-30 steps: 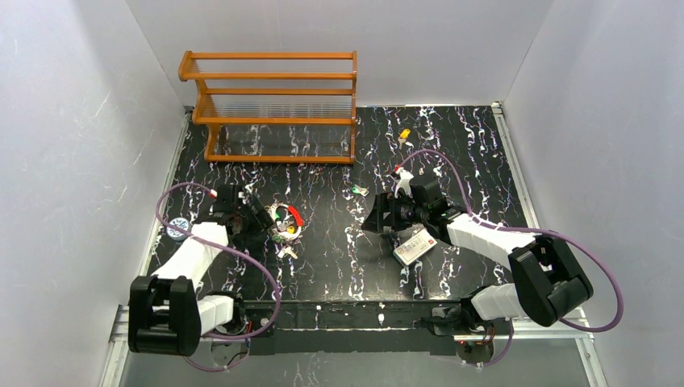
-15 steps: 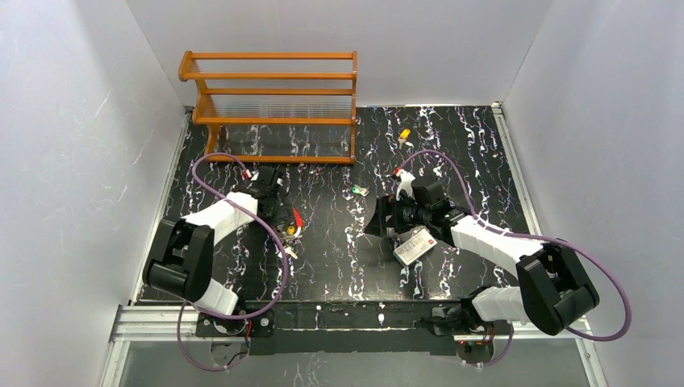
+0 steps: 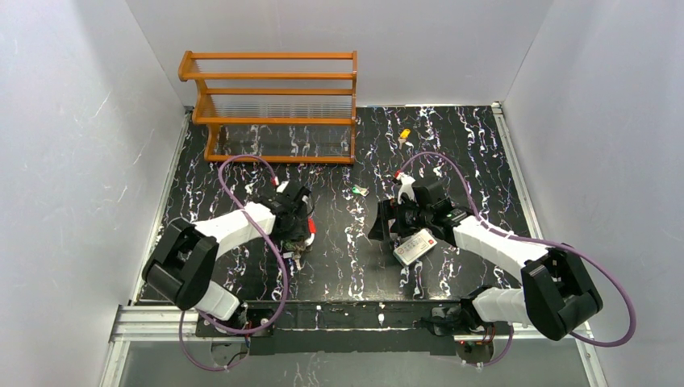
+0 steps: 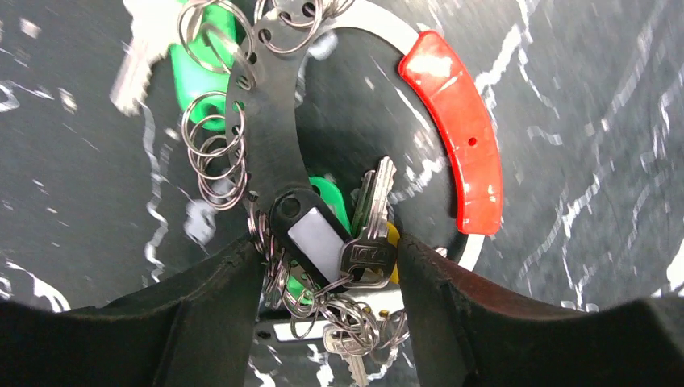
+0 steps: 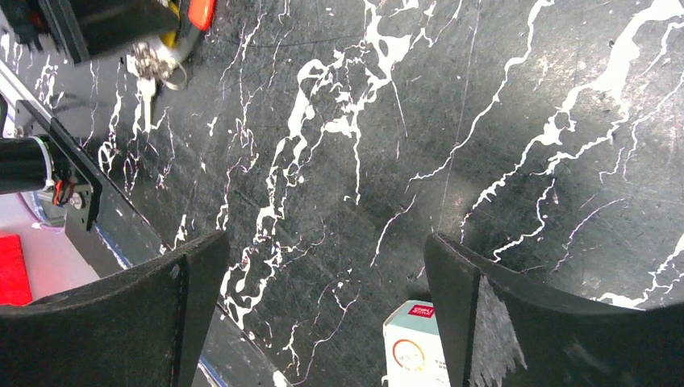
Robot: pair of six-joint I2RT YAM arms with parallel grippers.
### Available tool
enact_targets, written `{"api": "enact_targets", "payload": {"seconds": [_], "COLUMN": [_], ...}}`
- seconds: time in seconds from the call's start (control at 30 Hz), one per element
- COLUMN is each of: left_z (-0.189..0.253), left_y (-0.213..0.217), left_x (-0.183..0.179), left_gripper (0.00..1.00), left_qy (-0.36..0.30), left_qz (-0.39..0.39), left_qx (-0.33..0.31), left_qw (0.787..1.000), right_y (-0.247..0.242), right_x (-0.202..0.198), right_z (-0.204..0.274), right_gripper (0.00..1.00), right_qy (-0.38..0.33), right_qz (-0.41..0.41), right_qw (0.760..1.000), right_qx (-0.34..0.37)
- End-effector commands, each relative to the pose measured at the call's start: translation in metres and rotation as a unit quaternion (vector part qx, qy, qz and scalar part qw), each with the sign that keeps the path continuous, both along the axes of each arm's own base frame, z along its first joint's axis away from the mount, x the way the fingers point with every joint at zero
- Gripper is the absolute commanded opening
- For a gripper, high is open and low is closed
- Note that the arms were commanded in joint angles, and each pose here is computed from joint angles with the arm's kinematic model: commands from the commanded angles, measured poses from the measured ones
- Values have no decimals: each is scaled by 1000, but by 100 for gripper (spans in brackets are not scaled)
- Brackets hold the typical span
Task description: Put the keys on the keyring
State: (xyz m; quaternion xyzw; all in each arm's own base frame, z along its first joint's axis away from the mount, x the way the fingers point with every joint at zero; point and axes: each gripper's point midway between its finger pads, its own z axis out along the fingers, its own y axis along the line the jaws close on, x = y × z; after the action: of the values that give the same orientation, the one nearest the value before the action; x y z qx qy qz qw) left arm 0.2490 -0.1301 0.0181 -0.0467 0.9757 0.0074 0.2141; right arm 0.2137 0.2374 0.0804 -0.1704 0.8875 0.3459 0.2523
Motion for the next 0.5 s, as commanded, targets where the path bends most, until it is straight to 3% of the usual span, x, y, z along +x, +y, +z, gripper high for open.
{"api": "enact_targets", "payload": {"seconds": [0.0,0.17,0.3,0.47], "left_z": [4,25,47,71], "left_y": [-12,-36,-43,-47], "left_x": [-35,-42,-38,-33], "left_gripper": [57,58,70,78], "left_qy": [21,-9,-41,-63], "left_qz": [-36,-78,-66,-59], "left_qx": [4,-19,-54,-85], "left_qw": [999,997,996,993], "right_y": [4,9,15,35], "right_x": [8,7,12,22], "right_z": [16,17,12,7], "right_gripper": [99,99,99,96], "right_qy": [-18,-15,-4,-18], "right_qz": [9,16,22,42], "right_qw": [1000,1000,1000,998], "right_qx": [1,10,-5,-41]}}
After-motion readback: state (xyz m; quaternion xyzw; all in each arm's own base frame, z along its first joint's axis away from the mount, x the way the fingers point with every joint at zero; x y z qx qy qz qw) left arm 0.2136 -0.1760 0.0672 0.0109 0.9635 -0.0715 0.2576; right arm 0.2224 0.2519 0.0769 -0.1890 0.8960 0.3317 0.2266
